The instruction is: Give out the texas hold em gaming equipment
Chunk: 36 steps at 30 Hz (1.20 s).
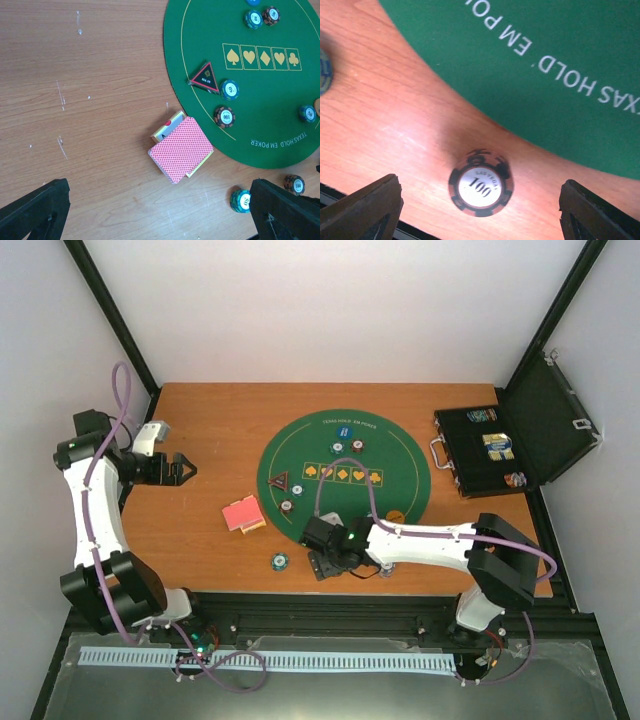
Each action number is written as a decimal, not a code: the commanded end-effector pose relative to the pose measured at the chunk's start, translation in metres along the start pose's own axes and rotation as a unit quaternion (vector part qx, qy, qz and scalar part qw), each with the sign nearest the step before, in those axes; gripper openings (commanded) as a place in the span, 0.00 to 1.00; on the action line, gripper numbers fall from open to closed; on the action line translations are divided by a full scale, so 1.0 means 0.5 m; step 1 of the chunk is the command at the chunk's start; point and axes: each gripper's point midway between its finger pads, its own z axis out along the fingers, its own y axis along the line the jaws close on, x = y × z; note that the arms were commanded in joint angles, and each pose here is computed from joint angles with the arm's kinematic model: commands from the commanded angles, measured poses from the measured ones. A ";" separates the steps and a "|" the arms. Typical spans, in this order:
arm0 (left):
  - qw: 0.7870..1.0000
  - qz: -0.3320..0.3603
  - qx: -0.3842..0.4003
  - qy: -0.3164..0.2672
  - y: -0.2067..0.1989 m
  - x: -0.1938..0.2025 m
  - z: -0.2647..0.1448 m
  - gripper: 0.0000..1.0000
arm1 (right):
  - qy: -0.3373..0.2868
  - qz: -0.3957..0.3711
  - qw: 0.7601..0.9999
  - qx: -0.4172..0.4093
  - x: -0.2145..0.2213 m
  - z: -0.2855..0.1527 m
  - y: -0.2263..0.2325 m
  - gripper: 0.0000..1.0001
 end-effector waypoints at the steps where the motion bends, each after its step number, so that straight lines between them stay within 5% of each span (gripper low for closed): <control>1: 1.000 0.017 -0.005 -0.017 -0.010 -0.010 -0.016 1.00 | -0.029 0.041 0.999 -0.018 -0.007 -0.007 0.026 0.86; 28: 0.999 0.020 -0.009 -0.023 -0.016 -0.015 -0.029 1.00 | 0.018 0.024 0.999 -0.015 0.054 0.065 0.020 0.65; 36: 0.999 0.028 -0.014 -0.028 -0.019 -0.018 -0.037 1.00 | 0.020 0.024 0.999 -0.010 0.054 0.071 0.014 0.51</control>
